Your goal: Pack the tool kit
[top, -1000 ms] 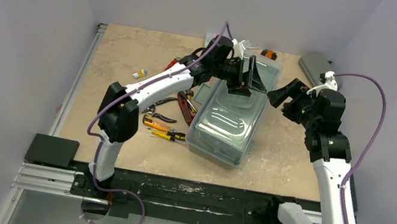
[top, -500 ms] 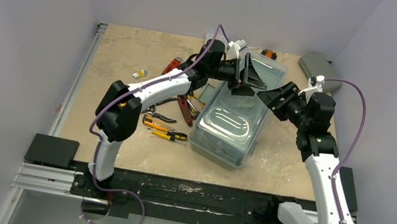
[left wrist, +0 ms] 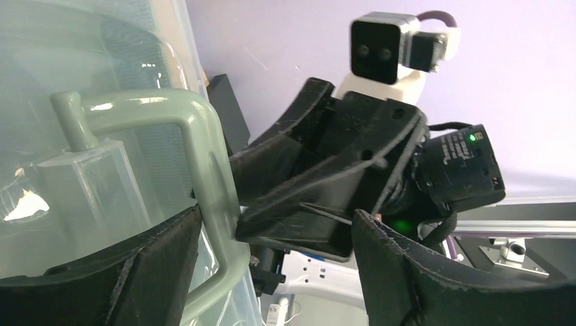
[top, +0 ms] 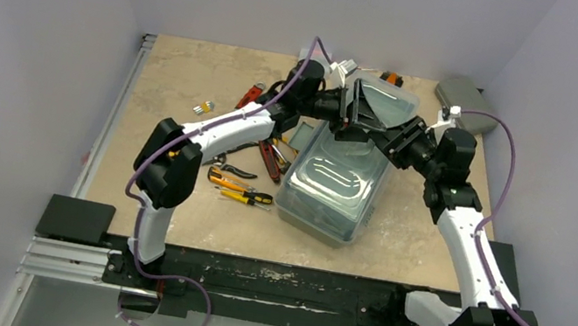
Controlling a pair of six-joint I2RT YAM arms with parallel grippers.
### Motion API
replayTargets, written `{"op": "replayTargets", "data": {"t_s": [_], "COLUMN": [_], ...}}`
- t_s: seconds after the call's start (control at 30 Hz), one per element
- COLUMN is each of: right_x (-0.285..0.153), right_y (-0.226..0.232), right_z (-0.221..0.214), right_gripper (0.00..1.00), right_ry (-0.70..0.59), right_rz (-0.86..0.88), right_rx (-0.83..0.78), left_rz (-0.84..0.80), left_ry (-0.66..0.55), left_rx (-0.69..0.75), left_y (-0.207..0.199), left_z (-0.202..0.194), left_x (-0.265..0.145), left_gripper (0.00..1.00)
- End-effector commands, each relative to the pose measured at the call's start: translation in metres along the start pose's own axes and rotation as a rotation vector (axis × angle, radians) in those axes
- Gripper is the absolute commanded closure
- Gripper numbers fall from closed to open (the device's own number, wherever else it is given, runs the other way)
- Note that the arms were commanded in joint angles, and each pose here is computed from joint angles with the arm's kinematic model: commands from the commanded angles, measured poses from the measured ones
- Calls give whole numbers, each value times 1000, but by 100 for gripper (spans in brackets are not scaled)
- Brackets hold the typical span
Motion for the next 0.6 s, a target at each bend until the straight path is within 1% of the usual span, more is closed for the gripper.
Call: {"op": "replayTargets", "data": {"t_s": [0.0, 0.07, 0.1, 0.17, 0.23, 0.3, 0.4, 0.5, 0.57], "right_x": [10, 10, 10, 9, 10, 13, 23, 39, 50], "right_y": [0, 0, -1, 0, 2, 3, 6, 4, 3], "right_z": [-6, -5, -4, 0, 3, 7, 12, 22, 28], "right_gripper": [62, 68, 73, 83, 93, 100, 100, 100, 100], "right_ry": [51, 42, 38, 27, 30, 48, 93, 128, 154], "right_rz": [50, 43, 28, -1, -17, -29, -14, -37, -62], "right_rx": [10, 2, -10, -32, -49, -73, -88, -126, -148], "left_rz": [-87, -83, -70, -34, 76, 182, 314, 442, 519], "left_ry": [-1, -5, -7, -19, -31, -58, -108, -174, -219], "left_rx": [82, 105, 121, 200, 269, 329, 390, 433, 435], "left_y": [-40, -45, -47, -58, -66, -71, -74, -73, -66], "left_z": [-2, -2, -2, -2, -5, -9, -20, -32, -40], "left_x": [-16, -20, -23, -34, -51, -72, -106, -137, -155], "left_gripper": [22, 21, 20, 17, 13, 7, 0, 0, 0]}}
Point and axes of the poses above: each gripper's point midway between its finger pads, its own x axis out along the fingers, its own y axis along the line the jaws close on, z = x × y, the point moved 8 cm from there along -x, back along the fingers, and after that the axes turned 2 degrees about x, right-handed, at the moved point
